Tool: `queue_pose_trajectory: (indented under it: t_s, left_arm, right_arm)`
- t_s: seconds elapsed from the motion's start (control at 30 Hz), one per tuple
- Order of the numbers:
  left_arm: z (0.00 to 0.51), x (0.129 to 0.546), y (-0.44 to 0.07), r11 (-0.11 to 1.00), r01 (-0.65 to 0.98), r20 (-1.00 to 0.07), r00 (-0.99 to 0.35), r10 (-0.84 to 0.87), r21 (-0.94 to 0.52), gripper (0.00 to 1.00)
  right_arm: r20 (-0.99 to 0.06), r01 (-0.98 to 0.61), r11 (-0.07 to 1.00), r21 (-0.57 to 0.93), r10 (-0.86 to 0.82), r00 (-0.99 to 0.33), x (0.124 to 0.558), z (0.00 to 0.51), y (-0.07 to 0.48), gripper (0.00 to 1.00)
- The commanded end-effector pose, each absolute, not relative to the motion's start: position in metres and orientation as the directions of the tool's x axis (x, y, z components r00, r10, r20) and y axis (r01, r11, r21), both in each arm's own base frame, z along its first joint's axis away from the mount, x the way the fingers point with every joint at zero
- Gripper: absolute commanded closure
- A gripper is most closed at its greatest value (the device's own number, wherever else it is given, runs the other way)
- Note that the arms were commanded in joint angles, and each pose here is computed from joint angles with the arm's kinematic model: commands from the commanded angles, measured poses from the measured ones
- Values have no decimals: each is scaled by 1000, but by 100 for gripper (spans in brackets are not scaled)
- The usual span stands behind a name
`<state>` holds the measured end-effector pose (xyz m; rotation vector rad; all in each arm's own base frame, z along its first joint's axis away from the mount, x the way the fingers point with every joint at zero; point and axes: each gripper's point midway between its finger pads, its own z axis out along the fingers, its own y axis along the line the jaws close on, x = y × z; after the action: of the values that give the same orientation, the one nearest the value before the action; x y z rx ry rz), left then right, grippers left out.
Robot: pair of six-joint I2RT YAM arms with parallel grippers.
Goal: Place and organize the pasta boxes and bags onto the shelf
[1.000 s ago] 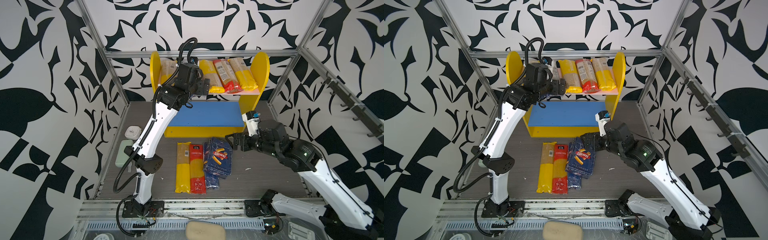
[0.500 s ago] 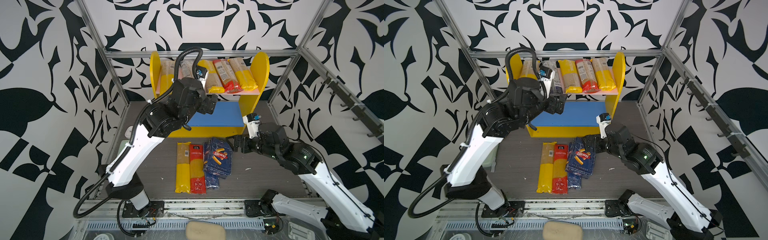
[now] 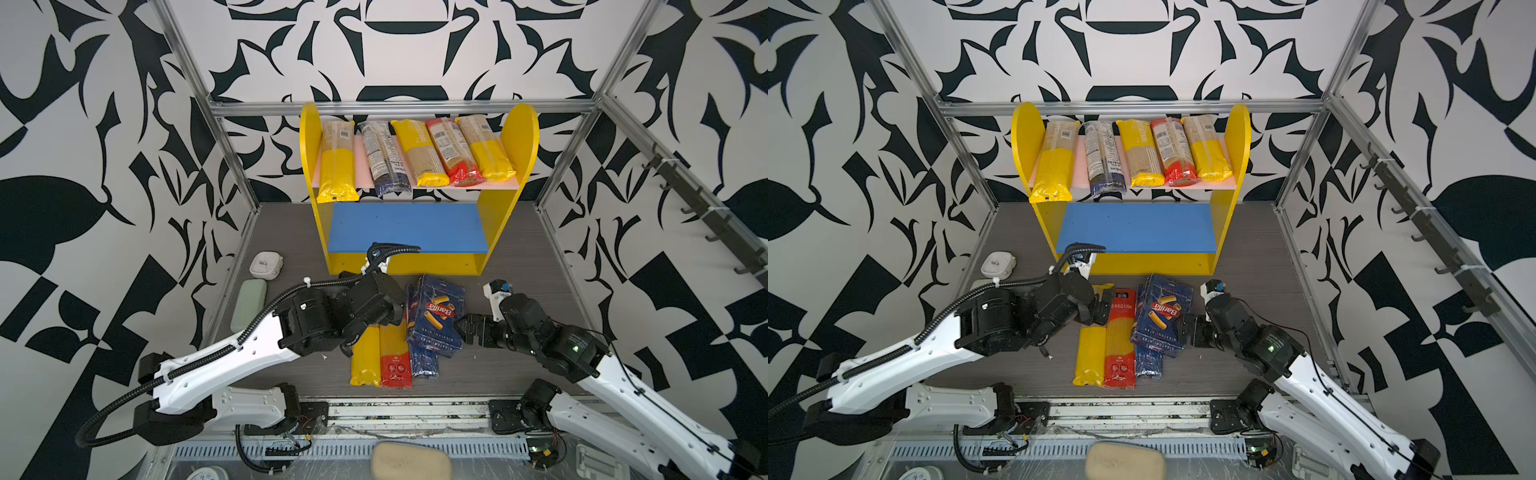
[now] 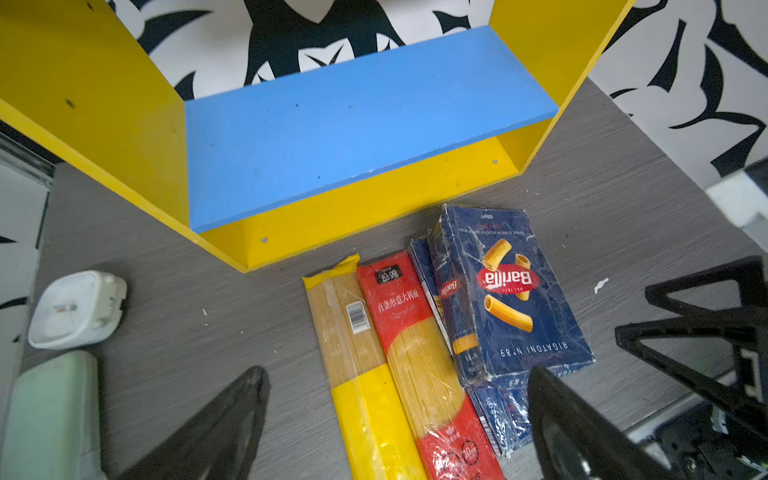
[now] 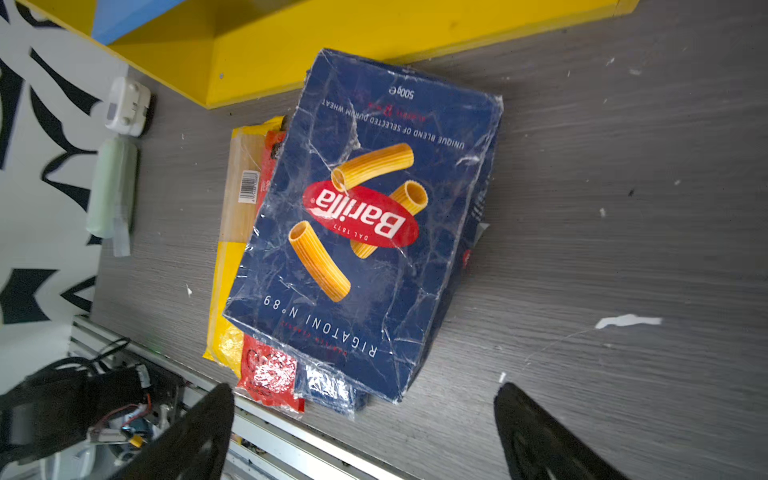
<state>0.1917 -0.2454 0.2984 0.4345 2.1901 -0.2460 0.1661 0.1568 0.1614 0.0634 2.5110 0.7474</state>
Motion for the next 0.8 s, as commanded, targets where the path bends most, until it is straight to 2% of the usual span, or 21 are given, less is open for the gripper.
queue_pose_trajectory:
  t_s: [0.0, 0.2, 0.43, 0.57, 0.77]
  left_arm:
    - [271, 189, -258, 925, 365, -769, -619, 159, -103, 1]
    - [225, 202, -269, 926, 367, -716, -670, 197, -89, 1]
    - [198, 243, -282, 864, 405, -673, -732, 110, -299, 1]
    - [187, 265, -293, 840, 415, -633, -765, 116, -348, 1]
    - [172, 269, -320, 806, 446, -587, -794, 156, -389, 1]
  right_arm:
    - [-426, -69, 766, 639, 278, -861, 167, 161, 170, 0]
    - [-401, -29, 774, 632, 295, -867, 164, 133, 165, 0]
    - [-387, -25, 763, 646, 298, -872, 169, 123, 172, 0]
    - [-343, 8, 748, 664, 315, -885, 173, 107, 179, 0]
    - [-285, 60, 708, 703, 359, -889, 177, 89, 180, 0]
